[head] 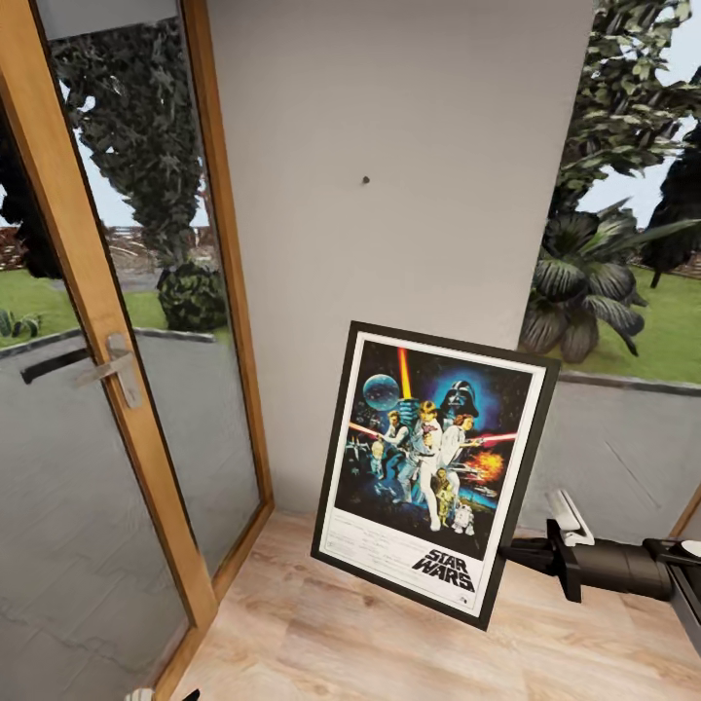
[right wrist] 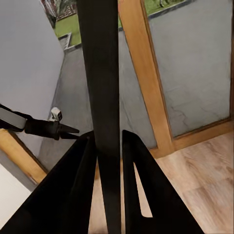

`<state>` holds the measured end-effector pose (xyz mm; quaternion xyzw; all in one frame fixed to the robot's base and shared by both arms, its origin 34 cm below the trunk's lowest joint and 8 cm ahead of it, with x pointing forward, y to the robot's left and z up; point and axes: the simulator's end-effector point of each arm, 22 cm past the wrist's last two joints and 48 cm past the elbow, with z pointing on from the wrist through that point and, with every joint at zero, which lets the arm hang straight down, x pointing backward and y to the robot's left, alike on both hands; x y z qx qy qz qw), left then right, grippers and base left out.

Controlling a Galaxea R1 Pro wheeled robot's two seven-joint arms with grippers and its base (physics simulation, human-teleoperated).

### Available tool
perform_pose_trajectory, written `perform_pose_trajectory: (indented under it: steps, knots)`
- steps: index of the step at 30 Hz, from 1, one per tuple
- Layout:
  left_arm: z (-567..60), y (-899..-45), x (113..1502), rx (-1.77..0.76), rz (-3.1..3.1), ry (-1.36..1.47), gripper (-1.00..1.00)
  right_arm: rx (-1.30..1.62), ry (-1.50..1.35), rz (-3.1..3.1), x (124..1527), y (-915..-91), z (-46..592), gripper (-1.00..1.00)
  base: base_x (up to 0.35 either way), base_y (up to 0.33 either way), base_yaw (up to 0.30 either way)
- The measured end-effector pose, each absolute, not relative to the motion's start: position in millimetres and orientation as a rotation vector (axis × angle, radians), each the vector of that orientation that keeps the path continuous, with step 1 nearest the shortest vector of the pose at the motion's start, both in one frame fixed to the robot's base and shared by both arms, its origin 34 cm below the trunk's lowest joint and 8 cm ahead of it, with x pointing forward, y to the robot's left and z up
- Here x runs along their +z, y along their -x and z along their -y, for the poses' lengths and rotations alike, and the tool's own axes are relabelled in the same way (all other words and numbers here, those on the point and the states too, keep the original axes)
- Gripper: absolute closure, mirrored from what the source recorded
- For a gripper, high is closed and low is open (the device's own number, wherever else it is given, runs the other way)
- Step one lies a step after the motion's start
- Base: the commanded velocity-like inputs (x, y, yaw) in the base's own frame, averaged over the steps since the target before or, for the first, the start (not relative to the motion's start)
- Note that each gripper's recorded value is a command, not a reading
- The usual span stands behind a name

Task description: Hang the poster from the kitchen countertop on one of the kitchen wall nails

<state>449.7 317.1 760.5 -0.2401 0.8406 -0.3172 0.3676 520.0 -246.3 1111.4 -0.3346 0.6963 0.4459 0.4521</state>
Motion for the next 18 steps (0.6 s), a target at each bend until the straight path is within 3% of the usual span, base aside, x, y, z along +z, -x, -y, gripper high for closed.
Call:
perform_pose_trajectory:
  steps: [4, 9, 18]
  knots:
    - [-317.0, -449.7, 760.5, -0.815, -2.160, 0.616, -1.00, 1.101, 0.827, -1.720, 1111.4, -520.0, 246.3, 1.00, 0.201, 0.302, -0.017]
    - [-316.8, -449.7, 760.3, -0.815, -2.160, 0.616, -1.00, 1.101, 0.827, -1.720, 1111.3, -520.0, 246.6, 1.00, 0.174, 0.263, -0.223]
    - [-317.0, -450.3, 760.8, -0.815, -2.158, 0.617, -1.00, 1.100, 0.827, -1.721, 1111.6, -520.1, 246.8, 1.00, 0.028, 0.040, -0.293]
